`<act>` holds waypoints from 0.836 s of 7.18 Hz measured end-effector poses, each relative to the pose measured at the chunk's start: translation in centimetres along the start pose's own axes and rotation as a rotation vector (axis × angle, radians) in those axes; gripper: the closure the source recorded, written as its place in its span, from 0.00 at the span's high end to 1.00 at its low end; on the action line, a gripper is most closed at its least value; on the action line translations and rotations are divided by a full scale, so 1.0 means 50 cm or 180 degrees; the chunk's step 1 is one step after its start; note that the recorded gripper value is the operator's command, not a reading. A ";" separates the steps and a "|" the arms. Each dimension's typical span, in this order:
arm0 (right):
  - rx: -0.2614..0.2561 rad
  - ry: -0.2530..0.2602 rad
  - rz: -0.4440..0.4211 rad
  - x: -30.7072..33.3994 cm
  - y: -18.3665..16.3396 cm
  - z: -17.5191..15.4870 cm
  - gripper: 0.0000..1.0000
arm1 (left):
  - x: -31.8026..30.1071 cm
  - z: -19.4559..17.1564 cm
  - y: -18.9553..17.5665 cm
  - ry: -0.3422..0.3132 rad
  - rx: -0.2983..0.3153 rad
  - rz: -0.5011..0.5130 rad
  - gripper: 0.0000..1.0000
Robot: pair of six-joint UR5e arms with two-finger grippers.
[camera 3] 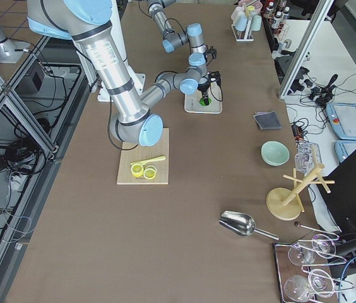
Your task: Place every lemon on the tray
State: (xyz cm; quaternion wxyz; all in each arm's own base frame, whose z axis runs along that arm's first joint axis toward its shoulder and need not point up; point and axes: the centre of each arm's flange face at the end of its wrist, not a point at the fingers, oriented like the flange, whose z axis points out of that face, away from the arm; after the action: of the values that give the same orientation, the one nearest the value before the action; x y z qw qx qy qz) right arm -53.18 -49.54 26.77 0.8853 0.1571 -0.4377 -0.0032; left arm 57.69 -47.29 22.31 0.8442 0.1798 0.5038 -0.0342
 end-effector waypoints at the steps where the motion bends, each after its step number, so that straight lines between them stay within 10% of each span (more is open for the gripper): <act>1: 0.0051 -0.0020 0.0041 0.014 -0.040 -0.027 1.00 | -0.004 -0.018 -0.009 0.0021 0.0064 0.0000 0.98; 6: 0.0081 0.0008 0.0129 0.404 -0.188 -0.217 1.00 | -0.339 -0.202 -0.163 -0.0297 0.0448 0.0539 0.98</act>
State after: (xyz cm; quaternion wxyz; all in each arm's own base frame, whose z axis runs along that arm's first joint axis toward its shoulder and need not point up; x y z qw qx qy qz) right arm -31.06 -58.37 33.62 0.8836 0.1595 -0.4398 0.0205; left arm 38.98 -53.60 30.45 0.8519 0.2787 0.4433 -0.0065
